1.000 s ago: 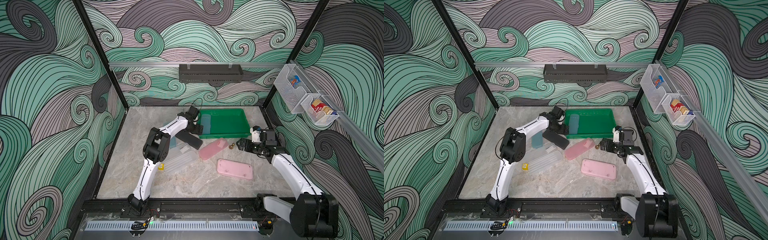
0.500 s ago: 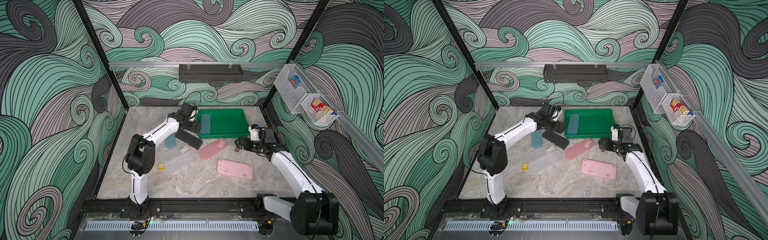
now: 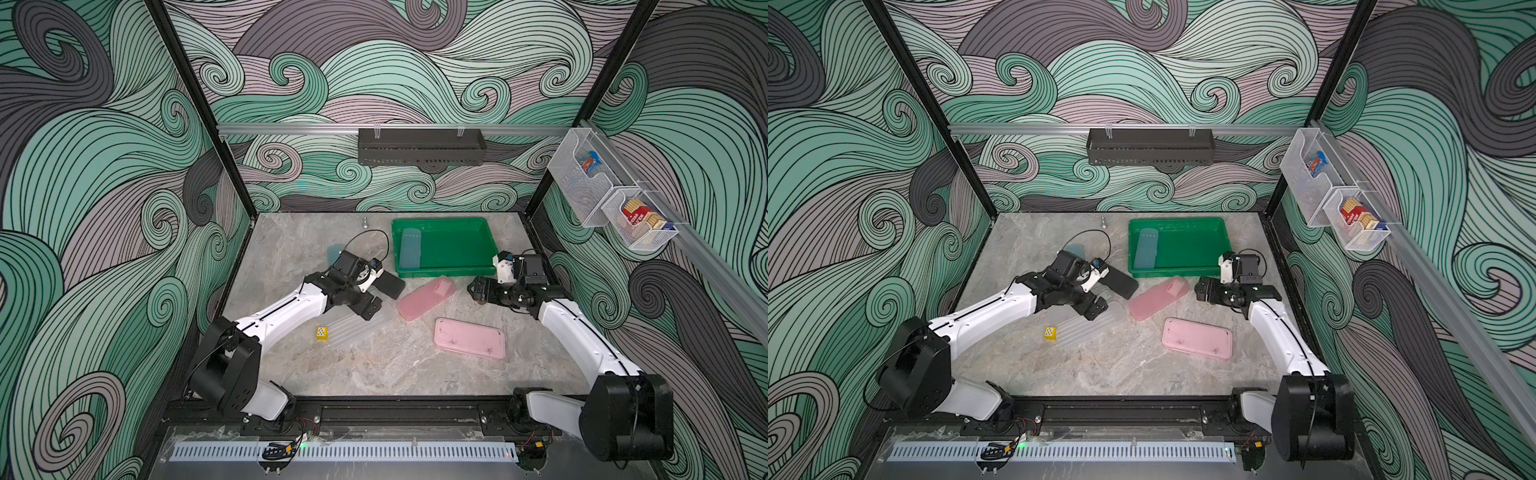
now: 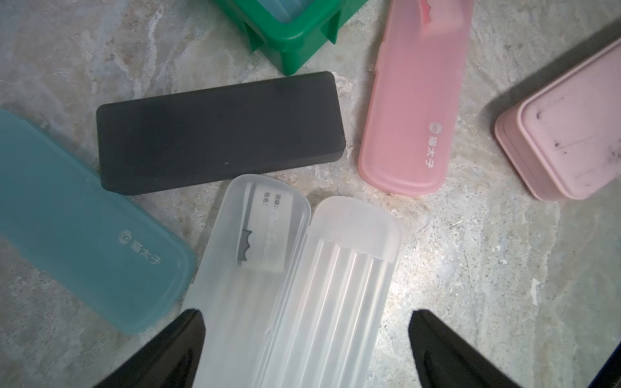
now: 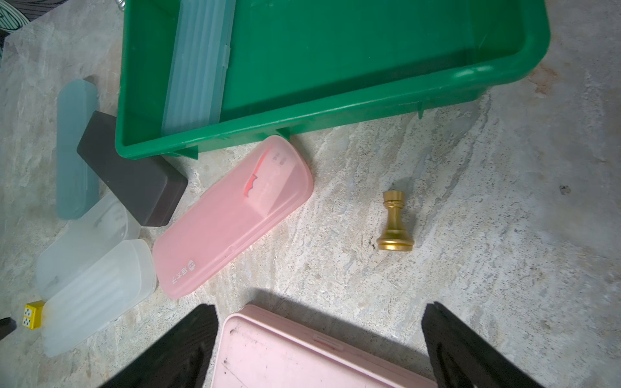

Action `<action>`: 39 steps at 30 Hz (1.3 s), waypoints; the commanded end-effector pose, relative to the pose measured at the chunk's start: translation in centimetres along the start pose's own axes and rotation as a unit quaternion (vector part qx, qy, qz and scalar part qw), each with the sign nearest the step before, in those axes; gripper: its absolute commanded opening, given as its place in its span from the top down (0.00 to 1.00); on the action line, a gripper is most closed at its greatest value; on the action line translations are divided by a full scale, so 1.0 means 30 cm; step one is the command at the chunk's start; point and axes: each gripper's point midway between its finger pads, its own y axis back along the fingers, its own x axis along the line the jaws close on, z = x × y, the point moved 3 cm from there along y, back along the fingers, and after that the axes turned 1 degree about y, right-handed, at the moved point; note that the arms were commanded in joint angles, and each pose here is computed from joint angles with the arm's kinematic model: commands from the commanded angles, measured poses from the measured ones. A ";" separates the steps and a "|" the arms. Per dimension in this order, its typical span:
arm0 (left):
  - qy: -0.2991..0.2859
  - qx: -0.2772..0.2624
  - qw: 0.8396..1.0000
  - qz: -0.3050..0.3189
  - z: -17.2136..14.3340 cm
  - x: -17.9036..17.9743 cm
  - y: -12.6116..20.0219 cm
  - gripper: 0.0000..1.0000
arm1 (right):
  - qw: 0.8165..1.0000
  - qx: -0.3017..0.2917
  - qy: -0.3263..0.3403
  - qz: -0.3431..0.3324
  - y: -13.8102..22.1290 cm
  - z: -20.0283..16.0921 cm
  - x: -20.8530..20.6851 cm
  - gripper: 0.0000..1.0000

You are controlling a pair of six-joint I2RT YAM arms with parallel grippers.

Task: Put the pencil case into the storage box
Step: Adjust the storage box at the center of the board, then pick up the pencil case from the center of the board.

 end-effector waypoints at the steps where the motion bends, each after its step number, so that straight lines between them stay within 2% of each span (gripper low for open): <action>1: -0.042 -0.045 0.998 -0.023 0.084 -0.044 0.003 0.01 | 1.000 0.004 0.004 0.007 0.014 -0.022 0.021 0.01; 5: -0.076 -0.027 0.996 -0.025 0.147 -0.132 -0.063 0.01 | 1.000 0.001 0.004 0.003 0.017 -0.028 0.017 0.01; 9: -0.048 0.002 0.998 -0.034 0.227 -0.201 -0.144 0.01 | 1.000 0.007 -0.006 -0.015 0.004 -0.038 -0.004 0.01; 15: -0.090 0.025 0.995 -0.044 0.283 -0.308 -0.267 0.01 | 1.000 0.011 -0.013 -0.026 -0.005 -0.042 -0.023 0.01; 21: -0.087 0.039 0.994 -0.055 0.292 -0.343 -0.346 0.01 | 0.999 0.005 -0.030 -0.026 0.006 -0.033 -0.052 0.01; 39: -0.084 0.054 0.993 -0.068 0.268 -0.368 -0.485 0.01 | 0.999 0.004 -0.029 -0.023 0.007 -0.027 -0.054 0.01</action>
